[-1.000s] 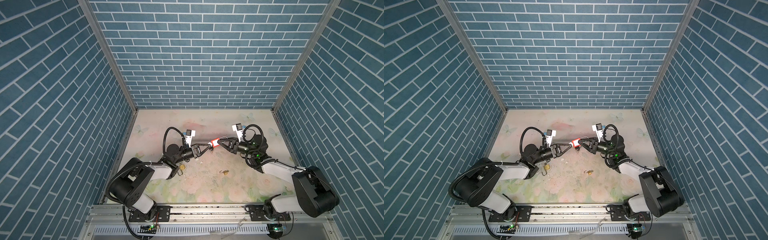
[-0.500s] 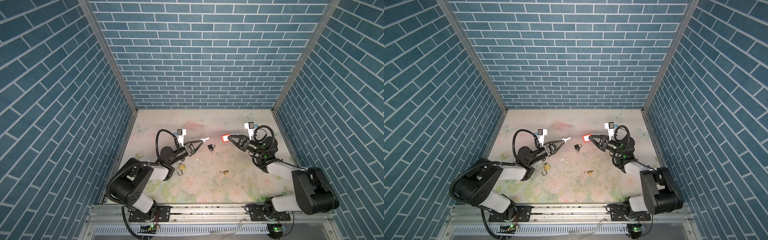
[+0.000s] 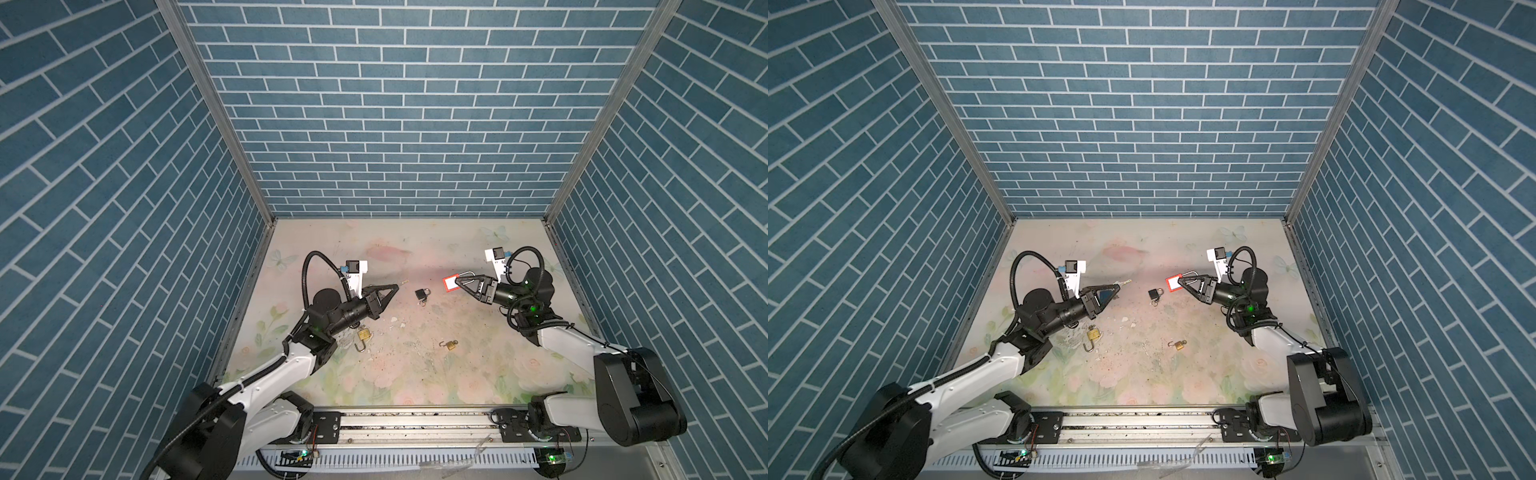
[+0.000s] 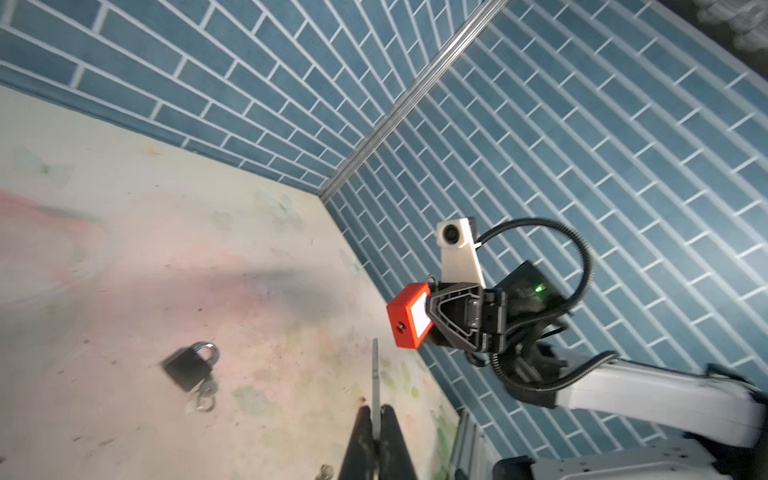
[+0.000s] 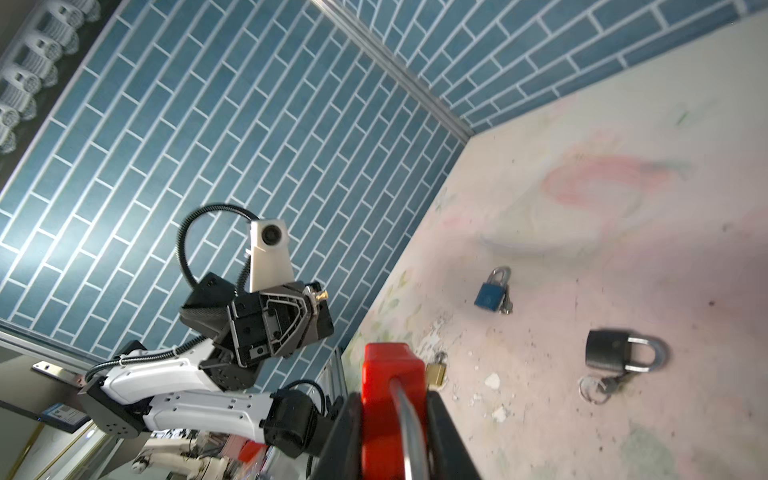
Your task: Lock with the key
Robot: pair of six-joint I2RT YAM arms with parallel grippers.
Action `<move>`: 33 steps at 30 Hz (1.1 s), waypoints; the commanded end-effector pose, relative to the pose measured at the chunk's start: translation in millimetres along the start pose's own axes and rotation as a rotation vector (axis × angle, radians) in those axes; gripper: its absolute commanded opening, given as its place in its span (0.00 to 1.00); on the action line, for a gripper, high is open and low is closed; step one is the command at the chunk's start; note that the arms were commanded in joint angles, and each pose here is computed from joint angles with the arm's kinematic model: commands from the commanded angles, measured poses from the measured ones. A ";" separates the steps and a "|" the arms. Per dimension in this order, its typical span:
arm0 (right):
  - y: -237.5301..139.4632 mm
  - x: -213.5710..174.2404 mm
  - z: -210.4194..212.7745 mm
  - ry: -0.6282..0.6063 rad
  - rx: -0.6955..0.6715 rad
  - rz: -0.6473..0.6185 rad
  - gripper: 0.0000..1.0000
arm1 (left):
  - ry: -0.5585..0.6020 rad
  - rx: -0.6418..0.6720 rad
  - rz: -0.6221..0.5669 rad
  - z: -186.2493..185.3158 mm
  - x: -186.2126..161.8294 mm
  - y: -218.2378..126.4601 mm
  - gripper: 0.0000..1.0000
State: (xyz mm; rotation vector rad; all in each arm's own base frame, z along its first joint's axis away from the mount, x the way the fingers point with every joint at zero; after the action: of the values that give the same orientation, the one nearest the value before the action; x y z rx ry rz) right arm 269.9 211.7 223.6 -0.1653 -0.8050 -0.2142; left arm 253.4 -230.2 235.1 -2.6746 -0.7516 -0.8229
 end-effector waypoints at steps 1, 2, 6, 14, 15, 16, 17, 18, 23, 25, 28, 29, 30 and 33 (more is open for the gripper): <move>9.5 -29.1 11.2 0.004 -0.020 0.165 0.00 | 0.053 0.250 0.214 39.3 -49.3 -6.6 0.00; 11.8 -37.0 14.4 0.001 -0.023 0.202 0.00 | 0.068 0.263 0.263 38.7 -60.6 -6.2 0.00; 15.8 -65.1 28.5 0.013 -0.023 0.336 0.00 | 0.086 0.335 0.521 44.0 -117.8 -11.8 0.00; 18.0 -123.7 28.5 0.058 -0.101 0.530 0.00 | 0.067 0.421 0.798 64.6 -172.0 -35.3 0.00; 19.6 -131.3 27.5 0.071 -0.106 0.553 0.00 | 0.071 0.428 0.811 66.5 -173.5 -36.1 0.00; 21.2 -138.6 26.9 0.081 -0.112 0.578 0.00 | 0.066 0.425 0.828 67.1 -176.2 -36.3 0.00; 22.9 -143.3 27.9 0.082 -0.110 0.594 0.00 | 0.058 0.414 0.844 66.8 -179.1 -36.1 0.00; 25.1 -149.5 28.5 0.087 -0.108 0.615 0.00 | 0.049 0.393 0.867 65.4 -182.8 -35.4 0.00; 33.3 -169.1 31.1 0.099 -0.098 0.667 0.00 | 0.024 0.410 0.947 76.0 -195.0 -35.9 0.00; 34.1 -175.4 28.7 0.113 -0.103 0.673 0.00 | -0.002 0.412 0.948 79.4 -195.0 -36.3 0.00; 35.3 -185.7 26.1 0.147 -0.098 0.683 0.00 | -0.026 0.418 0.952 82.7 -194.5 -37.0 0.00; 36.0 -188.3 26.1 0.150 -0.096 0.686 0.00 | -0.033 0.422 0.957 83.9 -194.7 -37.5 0.00; 36.5 -191.5 25.9 0.154 -0.097 0.690 0.00 | -0.042 0.424 0.965 85.6 -195.5 -37.9 0.00; 37.2 -197.8 25.2 0.164 -0.101 0.694 0.00 | -0.059 0.446 0.979 92.2 -196.4 -38.8 0.00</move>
State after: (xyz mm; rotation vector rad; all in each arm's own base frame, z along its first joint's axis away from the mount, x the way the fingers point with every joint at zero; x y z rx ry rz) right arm 128.1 272.8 93.0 -0.5215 -0.5260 0.3975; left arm 138.0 -248.1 57.7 -2.2523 0.3196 -0.2979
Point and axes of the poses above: each gripper's point midway between its finger pads, its own y axis out along the fingers, its own z axis along the line the jaws close on, x = y × z, the point moved 2 cm from there along -y, back along the fingers, and after that the axes turned 9 degrees about -y, right-handed, at the moved point
